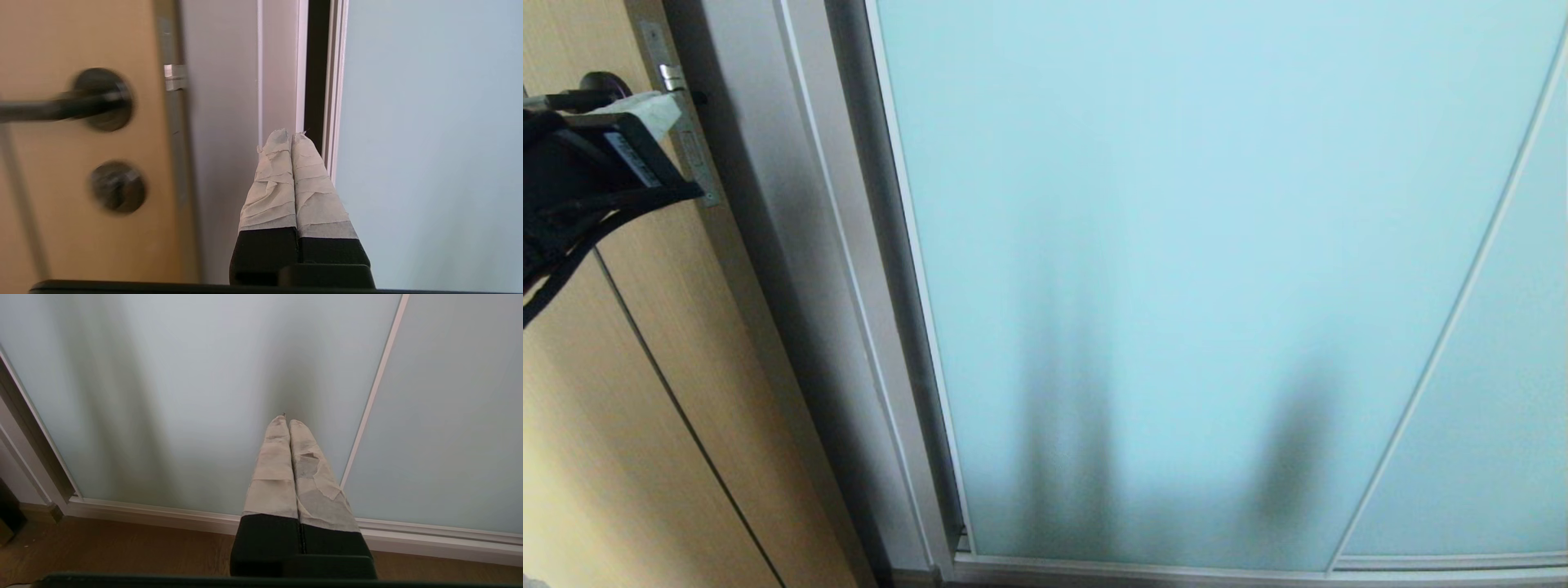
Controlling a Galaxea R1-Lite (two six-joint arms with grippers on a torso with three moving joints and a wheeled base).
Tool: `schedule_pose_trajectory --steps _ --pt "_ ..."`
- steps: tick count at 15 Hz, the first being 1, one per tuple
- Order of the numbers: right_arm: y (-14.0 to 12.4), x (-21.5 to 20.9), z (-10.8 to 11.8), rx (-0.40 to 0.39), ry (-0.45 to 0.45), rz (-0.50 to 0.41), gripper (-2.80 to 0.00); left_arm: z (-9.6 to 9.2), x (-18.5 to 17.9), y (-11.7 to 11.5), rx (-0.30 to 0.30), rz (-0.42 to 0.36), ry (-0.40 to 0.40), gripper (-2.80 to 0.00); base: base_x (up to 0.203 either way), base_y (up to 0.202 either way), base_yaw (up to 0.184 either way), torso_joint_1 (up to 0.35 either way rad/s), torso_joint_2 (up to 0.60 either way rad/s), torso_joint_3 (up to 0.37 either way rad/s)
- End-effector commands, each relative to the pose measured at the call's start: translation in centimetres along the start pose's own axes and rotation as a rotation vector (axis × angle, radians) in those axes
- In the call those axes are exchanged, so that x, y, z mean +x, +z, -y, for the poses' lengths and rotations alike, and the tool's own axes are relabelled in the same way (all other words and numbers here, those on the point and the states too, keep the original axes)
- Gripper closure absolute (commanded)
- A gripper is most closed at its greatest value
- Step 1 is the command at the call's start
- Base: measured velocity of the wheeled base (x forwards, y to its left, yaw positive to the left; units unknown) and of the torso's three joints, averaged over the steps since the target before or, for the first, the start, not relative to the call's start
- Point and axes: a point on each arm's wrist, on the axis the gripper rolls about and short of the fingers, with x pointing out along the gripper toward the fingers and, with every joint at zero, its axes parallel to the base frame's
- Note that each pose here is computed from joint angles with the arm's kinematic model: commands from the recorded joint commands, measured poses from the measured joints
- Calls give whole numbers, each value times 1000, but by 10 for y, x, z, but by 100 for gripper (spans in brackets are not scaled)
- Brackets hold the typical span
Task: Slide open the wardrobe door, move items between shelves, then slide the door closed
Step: Open the door
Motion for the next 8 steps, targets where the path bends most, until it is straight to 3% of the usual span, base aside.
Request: schedule_pose_trajectory --steps 1,8 --pt "0 0 0 0 0 -1 0 4 33 -35 -3 -80 -9 0 0 0 0 0 0 0" --pt "0 0 0 0 0 -1 0 25 72 -73 -16 -148 -47 0 0 0 0 0 0 0"
